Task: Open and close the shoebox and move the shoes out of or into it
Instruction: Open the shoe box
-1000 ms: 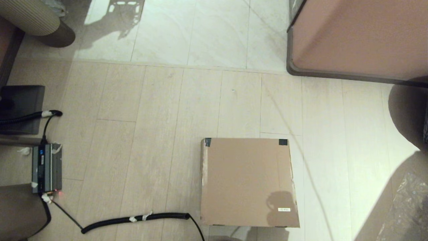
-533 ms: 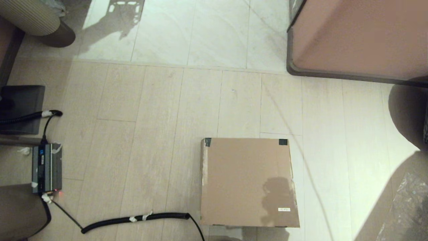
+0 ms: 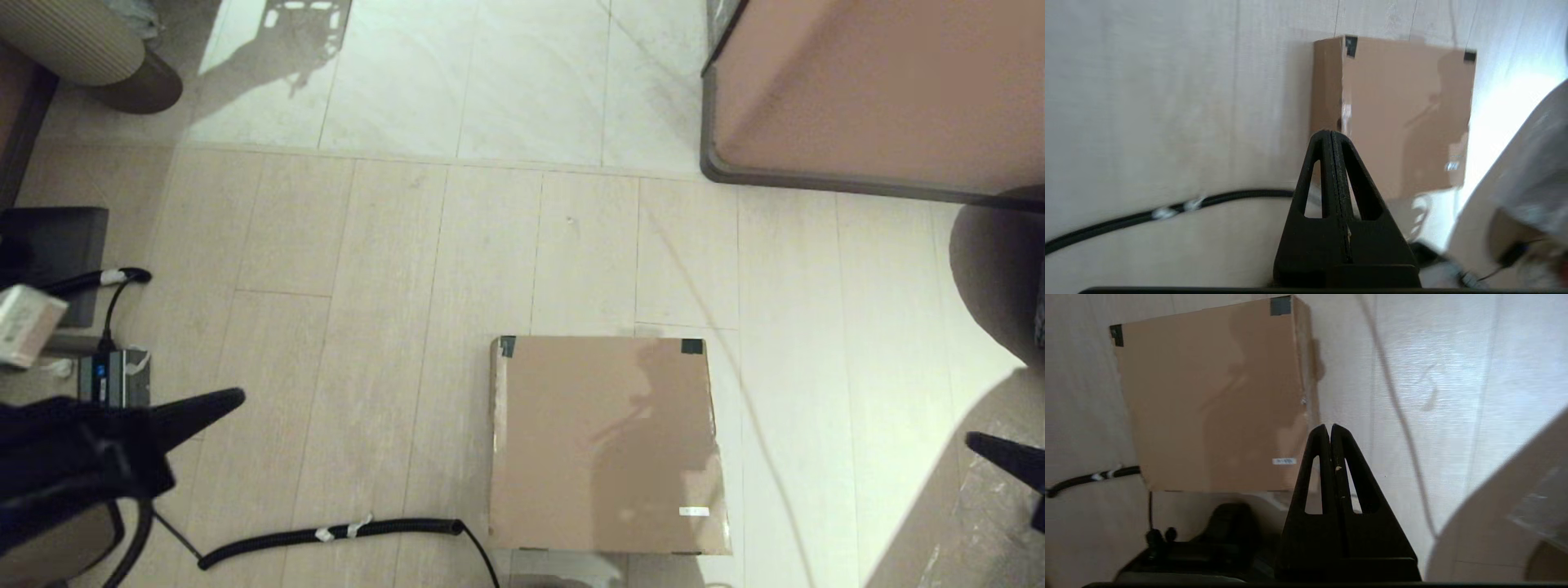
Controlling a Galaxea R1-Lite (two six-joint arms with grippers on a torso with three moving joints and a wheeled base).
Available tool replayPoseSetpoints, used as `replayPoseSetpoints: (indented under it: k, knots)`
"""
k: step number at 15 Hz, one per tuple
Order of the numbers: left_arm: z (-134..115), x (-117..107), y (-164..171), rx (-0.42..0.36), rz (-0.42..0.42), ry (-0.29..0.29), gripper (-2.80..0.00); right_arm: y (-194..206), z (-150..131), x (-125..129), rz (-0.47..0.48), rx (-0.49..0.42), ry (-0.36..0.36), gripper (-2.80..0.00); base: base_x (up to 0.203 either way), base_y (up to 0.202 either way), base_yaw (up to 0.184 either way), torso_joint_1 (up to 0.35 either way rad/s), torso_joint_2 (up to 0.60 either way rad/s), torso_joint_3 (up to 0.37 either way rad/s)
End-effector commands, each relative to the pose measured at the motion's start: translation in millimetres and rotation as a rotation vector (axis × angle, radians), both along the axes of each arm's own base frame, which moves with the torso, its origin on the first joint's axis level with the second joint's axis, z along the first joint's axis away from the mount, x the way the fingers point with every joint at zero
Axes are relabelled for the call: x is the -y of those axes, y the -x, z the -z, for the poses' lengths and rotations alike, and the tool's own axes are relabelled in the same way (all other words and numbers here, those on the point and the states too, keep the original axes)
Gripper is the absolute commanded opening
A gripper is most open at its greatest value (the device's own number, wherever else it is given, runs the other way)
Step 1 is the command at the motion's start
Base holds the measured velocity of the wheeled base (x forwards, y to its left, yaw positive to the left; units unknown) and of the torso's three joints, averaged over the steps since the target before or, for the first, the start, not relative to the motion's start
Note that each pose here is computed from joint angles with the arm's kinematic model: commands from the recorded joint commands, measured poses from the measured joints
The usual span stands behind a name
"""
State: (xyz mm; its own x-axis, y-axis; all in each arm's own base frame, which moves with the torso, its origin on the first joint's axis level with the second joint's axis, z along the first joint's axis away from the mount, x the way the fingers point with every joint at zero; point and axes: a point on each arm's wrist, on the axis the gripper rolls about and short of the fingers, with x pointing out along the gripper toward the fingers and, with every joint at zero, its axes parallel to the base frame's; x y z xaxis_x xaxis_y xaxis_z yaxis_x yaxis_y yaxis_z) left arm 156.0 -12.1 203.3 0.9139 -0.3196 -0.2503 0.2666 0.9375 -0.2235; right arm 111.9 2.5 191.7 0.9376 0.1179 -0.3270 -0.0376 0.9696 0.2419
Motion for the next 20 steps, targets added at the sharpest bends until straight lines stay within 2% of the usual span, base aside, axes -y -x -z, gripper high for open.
replayPoseSetpoints:
  k: [1,3,5,9,11,13,14,17,20]
  knots:
    - [36,3,-65,-0.147,0.006,0.035,-2.80,-63,29,-1,-0.021,-0.181,-0.043,-2.80,0.000,0.000,0.000,0.000,0.00,0.000]
    - [60,7,-101,-0.172,0.015,0.078,-2.80,-94,49,-1,-0.048,-0.225,-0.076,-2.80,0.000,0.000,0.000,0.000,0.00,0.000]
    - [84,20,-126,-0.180,0.057,0.102,-2.80,-119,74,-2,-0.076,-0.258,-0.100,-2.80,0.000,0.000,0.000,0.000,0.00,0.000]
    - [119,64,-147,-0.211,0.177,0.094,-2.80,-150,130,-2,-0.099,-0.304,-0.122,-2.80,0.000,0.000,0.000,0.000,0.00,0.000]
    - [132,76,-157,-0.211,0.158,0.072,-2.80,-154,144,-2,-0.103,-0.329,-0.158,-2.80,0.000,0.000,0.000,0.000,0.00,0.000]
    - [137,82,-163,-0.196,0.145,0.063,-2.80,-161,140,-4,-0.052,-0.326,-0.287,-2.80,0.000,0.000,0.000,0.000,0.00,0.000]
    - [142,83,-164,-0.207,0.145,0.060,-2.80,-163,140,-4,-0.040,-0.329,-0.314,-2.80,0.000,0.000,0.000,0.000,0.00,0.000]
    - [154,86,-173,-0.225,0.136,0.049,-2.80,-168,164,-2,-0.020,-0.395,-0.308,-2.80,0.000,0.000,0.000,0.000,0.00,0.000]
    - [167,91,-191,-0.221,0.095,0.033,-2.80,-179,194,0,-0.019,-0.402,-0.292,-2.80,0.000,0.000,0.000,0.000,0.00,0.000]
